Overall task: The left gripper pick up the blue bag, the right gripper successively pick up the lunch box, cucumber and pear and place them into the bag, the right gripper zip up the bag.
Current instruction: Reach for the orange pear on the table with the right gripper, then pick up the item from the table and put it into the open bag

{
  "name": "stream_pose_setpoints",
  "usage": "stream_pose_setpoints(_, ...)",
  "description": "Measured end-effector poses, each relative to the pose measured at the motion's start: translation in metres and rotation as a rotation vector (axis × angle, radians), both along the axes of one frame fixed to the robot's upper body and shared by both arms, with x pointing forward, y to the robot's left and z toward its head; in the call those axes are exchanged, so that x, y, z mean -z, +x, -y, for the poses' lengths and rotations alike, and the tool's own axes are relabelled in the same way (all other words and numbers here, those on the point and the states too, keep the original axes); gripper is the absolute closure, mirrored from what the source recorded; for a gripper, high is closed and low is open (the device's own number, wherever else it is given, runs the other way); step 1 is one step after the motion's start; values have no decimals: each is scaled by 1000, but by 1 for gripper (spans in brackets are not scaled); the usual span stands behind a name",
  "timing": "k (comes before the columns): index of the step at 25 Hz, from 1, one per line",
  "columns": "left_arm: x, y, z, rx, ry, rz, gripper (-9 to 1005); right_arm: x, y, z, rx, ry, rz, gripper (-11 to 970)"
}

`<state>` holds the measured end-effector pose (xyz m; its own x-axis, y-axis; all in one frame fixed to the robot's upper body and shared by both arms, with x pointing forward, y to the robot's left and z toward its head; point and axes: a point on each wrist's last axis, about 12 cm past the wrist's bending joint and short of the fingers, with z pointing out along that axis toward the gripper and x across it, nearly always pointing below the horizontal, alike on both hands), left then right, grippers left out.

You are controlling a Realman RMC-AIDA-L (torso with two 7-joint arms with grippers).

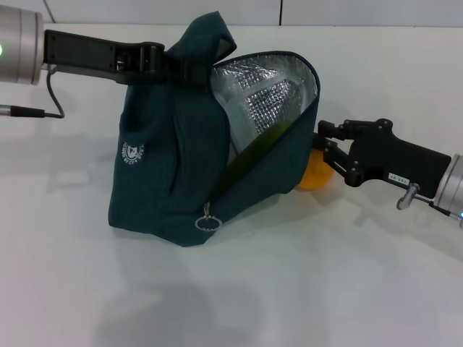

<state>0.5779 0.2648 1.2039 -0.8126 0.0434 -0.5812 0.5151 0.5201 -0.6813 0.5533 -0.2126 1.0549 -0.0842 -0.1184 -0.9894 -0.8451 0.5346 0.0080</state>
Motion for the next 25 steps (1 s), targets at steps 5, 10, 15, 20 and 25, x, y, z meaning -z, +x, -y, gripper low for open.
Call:
stream_pose_setpoints(5, -1, 0, 1, 2, 0, 2, 950, 1, 1, 1, 9, -8, -2, 720)
stream_pose_setpoints(10, -1, 1, 1, 2, 0, 2, 950, 0, 3, 1, 16, -15, 0, 794)
stream_pose_setpoints(15, -1, 0, 0, 1, 0, 2, 950, -1, 5, -1, 15, -19, 3, 882)
stream_pose_setpoints(20, 0, 0, 0, 1, 0, 1, 950, -1, 5, 0, 23, -13, 3, 921)
stream_pose_setpoints(25, 0, 0, -1, -3, -2, -2, 950, -5, 2, 9, 42, 40, 8, 925)
